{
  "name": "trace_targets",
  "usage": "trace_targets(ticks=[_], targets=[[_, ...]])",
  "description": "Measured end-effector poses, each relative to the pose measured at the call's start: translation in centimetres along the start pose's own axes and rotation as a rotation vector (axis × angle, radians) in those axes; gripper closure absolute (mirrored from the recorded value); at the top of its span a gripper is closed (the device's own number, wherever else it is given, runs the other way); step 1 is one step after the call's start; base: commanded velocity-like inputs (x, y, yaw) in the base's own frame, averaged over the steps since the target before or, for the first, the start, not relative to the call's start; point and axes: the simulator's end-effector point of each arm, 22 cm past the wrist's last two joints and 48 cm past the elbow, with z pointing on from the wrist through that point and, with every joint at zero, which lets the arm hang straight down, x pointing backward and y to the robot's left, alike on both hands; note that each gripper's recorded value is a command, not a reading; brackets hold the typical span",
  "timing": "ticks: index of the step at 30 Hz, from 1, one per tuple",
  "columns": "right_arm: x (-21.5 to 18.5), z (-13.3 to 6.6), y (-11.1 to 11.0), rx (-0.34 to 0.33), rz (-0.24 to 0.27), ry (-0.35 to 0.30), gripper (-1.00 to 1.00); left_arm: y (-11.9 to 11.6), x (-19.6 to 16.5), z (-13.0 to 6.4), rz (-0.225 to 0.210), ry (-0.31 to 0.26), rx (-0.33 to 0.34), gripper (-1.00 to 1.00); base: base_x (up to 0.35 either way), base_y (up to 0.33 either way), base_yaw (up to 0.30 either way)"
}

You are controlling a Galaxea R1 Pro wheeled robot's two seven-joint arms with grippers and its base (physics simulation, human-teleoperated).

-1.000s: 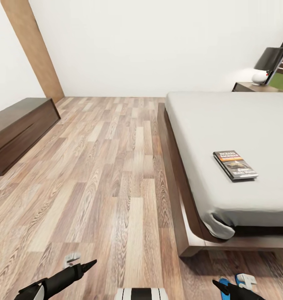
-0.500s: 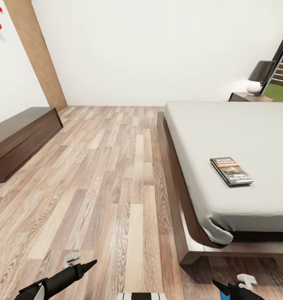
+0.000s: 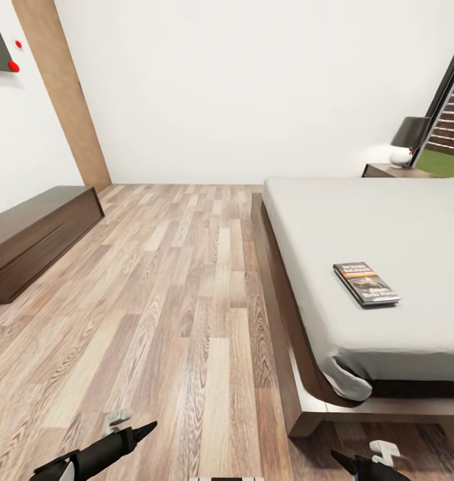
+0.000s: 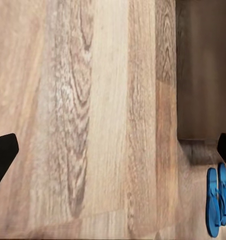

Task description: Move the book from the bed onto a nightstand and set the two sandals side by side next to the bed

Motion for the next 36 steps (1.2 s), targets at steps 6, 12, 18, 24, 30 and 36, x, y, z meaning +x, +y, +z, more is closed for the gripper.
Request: trace_targets(ticks=[6, 12, 18, 24, 30, 36], targets=[[2.8, 1.8, 2.5, -0.011, 0.05, 0.029, -1.0, -0.4, -0.5, 0.4, 0.036, -0.037, -0.027, -1.0, 0.0, 0.0, 0.0], [3.9, 2.2, 1.6, 0.081, 0.064, 0.042, -1.0, -1.0, 0.4, 1.2, 0.037, -0.052, -0.065, -1.0, 0.0, 0.0, 0.0], [3.2, 2.0, 1.8, 0.085, 0.057, 0.027, -1.0, -1.6, 1.0, 1.3, 0.028, -0.049, -0.062, -1.0, 0.0, 0.0, 0.0], [3.3, 2.0, 1.9, 0.082, 0.058, 0.028, -1.0, -1.6, 1.1, 1.3, 0.027, -0.048, -0.061, -1.0, 0.0, 0.0, 0.0], [3.3, 2.0, 1.9, 0.083, 0.058, 0.028, -1.0, -1.6, 1.1, 1.3, 0.027, -0.047, -0.062, -1.0, 0.0, 0.0, 0.031], [3.5, 2.0, 1.8, 0.084, 0.06, 0.033, -1.0, -1.3, 1.5, 1.5, 0.023, -0.04, -0.076, -1.0, 0.0, 0.0, 0.188]])
